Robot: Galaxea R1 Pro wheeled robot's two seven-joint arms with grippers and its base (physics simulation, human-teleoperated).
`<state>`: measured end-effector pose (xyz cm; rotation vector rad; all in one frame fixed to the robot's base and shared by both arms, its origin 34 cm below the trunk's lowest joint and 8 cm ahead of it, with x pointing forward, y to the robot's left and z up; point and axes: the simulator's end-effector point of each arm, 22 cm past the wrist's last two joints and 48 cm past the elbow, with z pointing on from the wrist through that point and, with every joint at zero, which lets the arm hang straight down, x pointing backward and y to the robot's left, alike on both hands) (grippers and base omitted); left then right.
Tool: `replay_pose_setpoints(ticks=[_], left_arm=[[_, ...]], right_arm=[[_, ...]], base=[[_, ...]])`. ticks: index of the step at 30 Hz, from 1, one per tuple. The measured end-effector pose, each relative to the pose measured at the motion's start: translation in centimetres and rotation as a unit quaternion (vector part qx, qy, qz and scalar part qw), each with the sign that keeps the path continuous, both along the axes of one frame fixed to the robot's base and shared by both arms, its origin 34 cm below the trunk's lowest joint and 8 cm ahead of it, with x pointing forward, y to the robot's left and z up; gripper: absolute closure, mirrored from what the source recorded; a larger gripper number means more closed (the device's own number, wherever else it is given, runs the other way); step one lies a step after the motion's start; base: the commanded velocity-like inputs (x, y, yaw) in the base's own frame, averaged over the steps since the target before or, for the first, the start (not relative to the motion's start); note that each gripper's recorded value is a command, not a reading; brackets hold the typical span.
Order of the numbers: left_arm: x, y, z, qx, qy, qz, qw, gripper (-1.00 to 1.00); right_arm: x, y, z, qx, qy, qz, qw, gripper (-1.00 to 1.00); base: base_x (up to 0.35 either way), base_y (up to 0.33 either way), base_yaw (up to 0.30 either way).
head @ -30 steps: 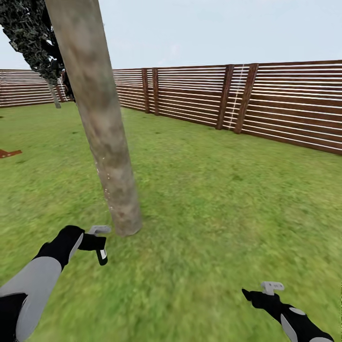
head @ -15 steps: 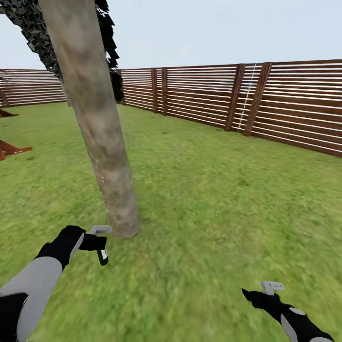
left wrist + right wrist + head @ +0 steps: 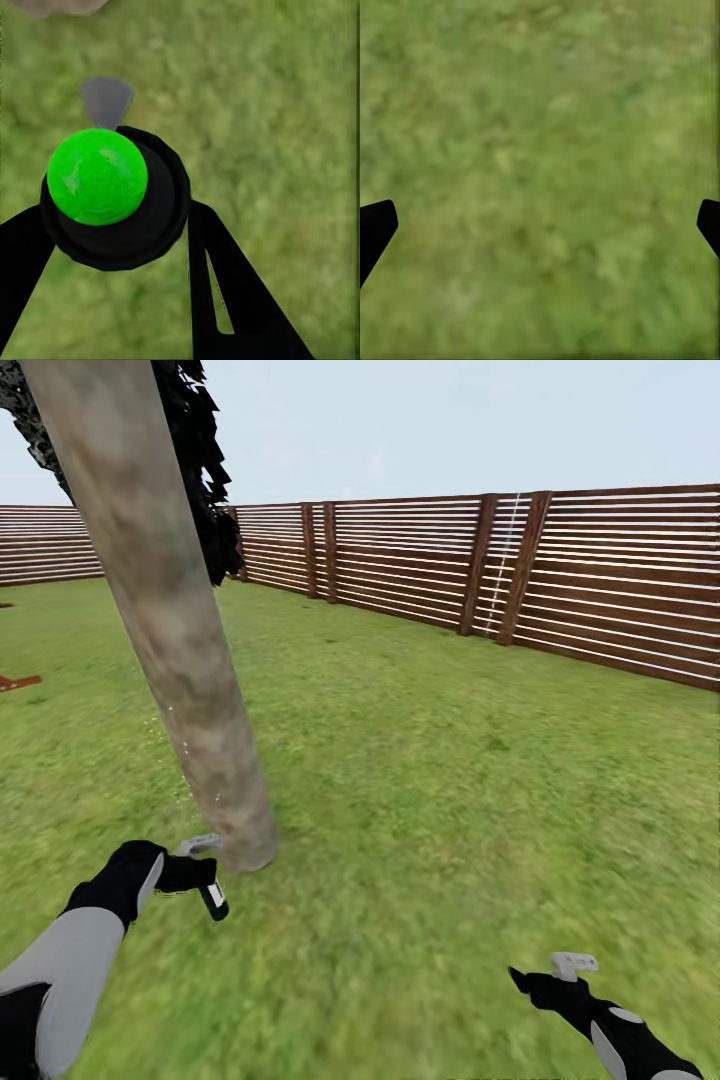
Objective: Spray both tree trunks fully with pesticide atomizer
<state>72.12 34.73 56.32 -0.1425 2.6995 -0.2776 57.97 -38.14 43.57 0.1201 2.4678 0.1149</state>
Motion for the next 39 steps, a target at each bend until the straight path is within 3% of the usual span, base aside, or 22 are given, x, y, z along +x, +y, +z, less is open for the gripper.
replay_pose_setpoints(ticks=[3, 5, 7, 9, 13, 15, 16, 17, 20, 24, 25, 28, 30, 33, 36, 39], left_arm=[[3.2, -0.1, 5.0, -0.019, 0.016, 0.017, 0.9996, 1.00], [3.8, 0.7, 6.0, -0.013, 0.014, 0.021, 0.9996, 1.00], [5.2, 2.4, 8.4, -0.001, -0.012, 0.029, 0.9995, 1.00], [5.6, 4.2, 10.6, 0.009, -0.019, 0.043, 0.9989, 1.00], [6.7, 4.5, 12.5, 0.009, -0.034, 0.047, 0.9983, 1.00], [9.0, 4.3, 15.7, 0.005, -0.057, 0.047, 0.9973, 1.00], [10.7, 4.3, 18.3, 0.012, -0.074, 0.043, 0.9962, 1.00], [12.6, 3.6, 21.6, 0.002, -0.096, 0.039, 0.9946, 1.00], [14.6, 3.0, 25.1, 0.003, -0.105, 0.030, 0.9940, 1.00], [15.6, 4.7, 28.3, 0.008, -0.117, 0.039, 0.9923, 1.00], [15.5, 4.9, 28.2, 0.008, -0.113, 0.040, 0.9928, 1.00], [13.4, 3.9, 23.3, -0.008, -0.053, 0.035, 0.9980, 1.00], [12.4, 3.9, 21.3, 0.004, -0.032, 0.028, 0.9991, 1.00], [8.7, 3.9, 14.8, 0.017, 0.021, 0.019, 0.9995, 1.00], [7.8, 4.1, 13.5, 0.016, 0.028, 0.022, 0.9992, 1.00], [9.6, 4.7, 16.7, 0.022, 0.000, 0.026, 0.9994, 1.00]], right_arm=[[0.0, 0.0, 0.0, 0.000, 0.001, 0.000, 1.0000, -1.00], [0.0, 0.1, 0.0, 0.001, 0.000, 0.000, 1.0000, -1.00], [0.0, 0.2, 0.0, 0.001, 0.000, 0.001, 1.0000, -1.00], [0.0, 0.1, 0.0, 0.001, 0.001, 0.001, 1.0000, -1.00], [-0.1, 0.1, 0.0, 0.001, 0.001, 0.001, 1.0000, -1.00], [0.0, 0.1, 0.0, 0.000, 0.000, 0.001, 1.0000, -1.00], [-0.1, 0.1, -0.1, 0.000, 0.001, 0.001, 1.0000, -1.00], [-0.1, 0.1, 0.0, 0.000, 0.000, 0.001, 1.0000, -1.00], [-0.1, 0.1, -0.1, 0.000, 0.001, 0.001, 1.0000, -1.00], [-0.7, 0.3, -0.5, 0.004, 0.009, 0.000, 1.0000, -1.00], [-0.7, 0.4, -0.5, 0.004, 0.009, 0.000, 1.0000, -1.00], [-0.7, 0.4, -0.6, 0.004, 0.009, 0.000, 1.0000, -1.00], [-0.7, 0.4, -0.6, 0.004, 0.009, 0.000, 0.9999, -1.00], [-0.7, 0.4, -0.6, 0.004, 0.010, 0.000, 0.9999, -1.00], [-0.7, 0.4, -0.6, 0.005, 0.010, 0.000, 0.9999, -1.00], [-0.7, 0.4, -0.6, 0.005, 0.010, 0.000, 0.9999, -1.00]], base=[[0.000, 0.000, -0.006], [0.000, 0.000, -0.001], [-0.199, 0.000, 0.000], [-0.208, 0.000, 0.000], [-0.021, 0.000, 0.000], [-0.001, 0.000, 0.000], [0.000, 0.000, 0.000], [0.000, 0.000, 0.000], [0.000, 0.000, 0.000], [0.000, 0.000, 0.000], [0.000, 0.000, 0.000], [0.000, 0.000, 0.000], [0.000, 0.000, 0.000], [0.000, 0.000, 0.000], [0.000, 0.000, 0.000], [0.000, 0.000, 0.000]])
